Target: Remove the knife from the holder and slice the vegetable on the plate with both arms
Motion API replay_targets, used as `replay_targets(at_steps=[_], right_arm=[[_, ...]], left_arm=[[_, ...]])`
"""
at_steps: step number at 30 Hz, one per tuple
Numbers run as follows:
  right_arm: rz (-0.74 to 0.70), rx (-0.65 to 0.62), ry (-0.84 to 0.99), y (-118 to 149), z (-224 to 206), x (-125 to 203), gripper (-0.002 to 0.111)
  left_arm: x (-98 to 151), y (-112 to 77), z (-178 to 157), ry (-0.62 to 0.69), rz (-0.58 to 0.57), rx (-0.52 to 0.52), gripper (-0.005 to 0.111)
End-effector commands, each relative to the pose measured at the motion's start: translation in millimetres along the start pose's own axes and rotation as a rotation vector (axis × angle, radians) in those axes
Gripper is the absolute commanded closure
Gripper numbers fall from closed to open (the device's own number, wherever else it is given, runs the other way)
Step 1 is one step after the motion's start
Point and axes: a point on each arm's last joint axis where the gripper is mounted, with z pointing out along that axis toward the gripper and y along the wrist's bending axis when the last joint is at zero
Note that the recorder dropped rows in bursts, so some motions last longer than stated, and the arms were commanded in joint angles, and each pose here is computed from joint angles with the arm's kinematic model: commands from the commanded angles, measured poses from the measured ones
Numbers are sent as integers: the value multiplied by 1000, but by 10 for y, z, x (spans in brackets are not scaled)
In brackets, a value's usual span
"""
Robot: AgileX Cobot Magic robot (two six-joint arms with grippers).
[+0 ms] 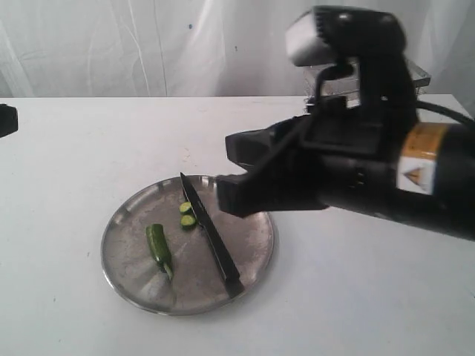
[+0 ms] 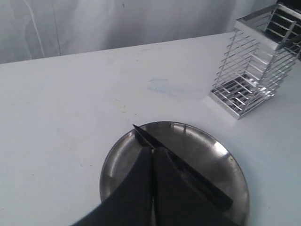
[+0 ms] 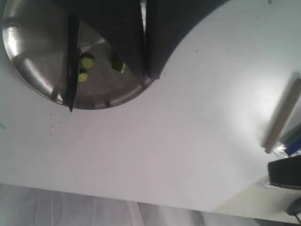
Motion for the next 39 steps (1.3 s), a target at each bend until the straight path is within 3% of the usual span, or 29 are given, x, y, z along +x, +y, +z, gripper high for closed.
replay_targets(at_steps=[1, 12, 17, 30, 37, 39], right_arm=[[13, -43, -95, 31, -401, 9, 108], [13, -62, -159, 42, -919, -55, 108], [-248, -22, -258, 4, -1134, -50, 108], [-63, 284, -371, -613, -1220, 1181, 108], [-58, 377, -435, -693, -1312, 1471, 108], [12, 410, -357, -722, -1322, 1574, 108]], left_arm=[[13, -68, -170, -33, -6, 28, 107], [6, -79, -214, -51, -1, 28, 107], [6, -79, -214, -51, -1, 28, 107], [7, -78, -214, -50, 3, 26, 107], [7, -78, -214, -50, 3, 26, 107], [7, -78, -214, -50, 3, 26, 107]])
